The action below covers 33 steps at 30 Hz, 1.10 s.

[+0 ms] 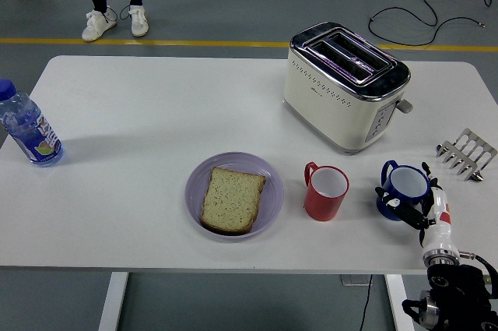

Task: Pick up the cup,pour liquid into bread,place the cup on the desk

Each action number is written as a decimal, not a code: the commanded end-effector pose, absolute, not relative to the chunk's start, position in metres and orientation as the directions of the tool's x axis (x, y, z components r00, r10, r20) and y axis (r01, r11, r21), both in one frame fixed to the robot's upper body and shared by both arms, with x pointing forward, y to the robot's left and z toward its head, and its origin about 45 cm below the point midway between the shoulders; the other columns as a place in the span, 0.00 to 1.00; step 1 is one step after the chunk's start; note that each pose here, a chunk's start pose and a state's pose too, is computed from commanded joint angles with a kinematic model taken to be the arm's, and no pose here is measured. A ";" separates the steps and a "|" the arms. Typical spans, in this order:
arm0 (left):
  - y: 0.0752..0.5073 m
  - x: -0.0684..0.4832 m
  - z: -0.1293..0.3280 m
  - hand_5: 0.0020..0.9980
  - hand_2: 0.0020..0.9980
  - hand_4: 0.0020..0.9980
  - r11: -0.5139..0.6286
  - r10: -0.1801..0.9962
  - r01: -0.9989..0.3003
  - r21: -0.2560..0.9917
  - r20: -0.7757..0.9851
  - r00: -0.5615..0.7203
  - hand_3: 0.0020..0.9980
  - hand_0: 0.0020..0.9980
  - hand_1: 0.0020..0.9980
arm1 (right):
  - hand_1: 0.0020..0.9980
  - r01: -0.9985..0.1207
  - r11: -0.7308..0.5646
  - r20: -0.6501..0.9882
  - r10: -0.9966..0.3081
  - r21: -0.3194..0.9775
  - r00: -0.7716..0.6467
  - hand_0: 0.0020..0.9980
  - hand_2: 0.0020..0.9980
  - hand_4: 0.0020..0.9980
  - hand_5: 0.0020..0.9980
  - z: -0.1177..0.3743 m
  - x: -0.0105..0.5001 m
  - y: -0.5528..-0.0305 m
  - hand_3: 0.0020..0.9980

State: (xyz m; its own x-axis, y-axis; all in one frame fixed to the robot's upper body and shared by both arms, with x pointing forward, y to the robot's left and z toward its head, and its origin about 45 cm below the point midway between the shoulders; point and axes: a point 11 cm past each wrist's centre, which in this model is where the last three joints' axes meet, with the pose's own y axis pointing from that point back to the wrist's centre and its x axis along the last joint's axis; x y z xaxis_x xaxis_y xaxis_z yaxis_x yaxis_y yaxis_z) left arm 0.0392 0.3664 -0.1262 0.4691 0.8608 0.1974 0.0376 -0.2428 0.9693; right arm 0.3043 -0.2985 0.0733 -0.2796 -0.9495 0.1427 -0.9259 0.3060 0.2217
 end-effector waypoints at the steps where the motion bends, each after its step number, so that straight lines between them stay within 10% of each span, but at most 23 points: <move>1: 0.366 0.039 -0.126 0.93 0.71 0.34 -0.243 0.861 0.037 0.969 0.197 0.469 0.61 0.66 0.69 | 0.75 -0.926 0.306 0.143 -0.949 0.222 -0.280 0.81 0.81 0.96 0.12 0.073 0.304 -0.299 0.85; 33: 0.368 0.039 -0.126 0.93 0.71 0.34 -0.247 0.861 0.037 0.968 0.201 0.467 0.61 0.66 0.69 | 0.47 -0.915 0.383 0.062 -0.924 0.127 -0.378 0.44 0.55 0.78 0.05 0.091 0.305 -0.308 0.56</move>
State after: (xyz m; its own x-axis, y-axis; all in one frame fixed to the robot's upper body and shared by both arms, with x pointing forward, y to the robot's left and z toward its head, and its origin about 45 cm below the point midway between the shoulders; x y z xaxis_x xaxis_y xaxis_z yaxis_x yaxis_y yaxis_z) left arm 0.0386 0.3678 -0.1259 0.4667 0.8611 0.2015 0.0374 -0.2468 0.9683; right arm 0.3047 -0.3078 0.0910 -0.3776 -0.9239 0.0619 -0.9152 0.3826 0.1269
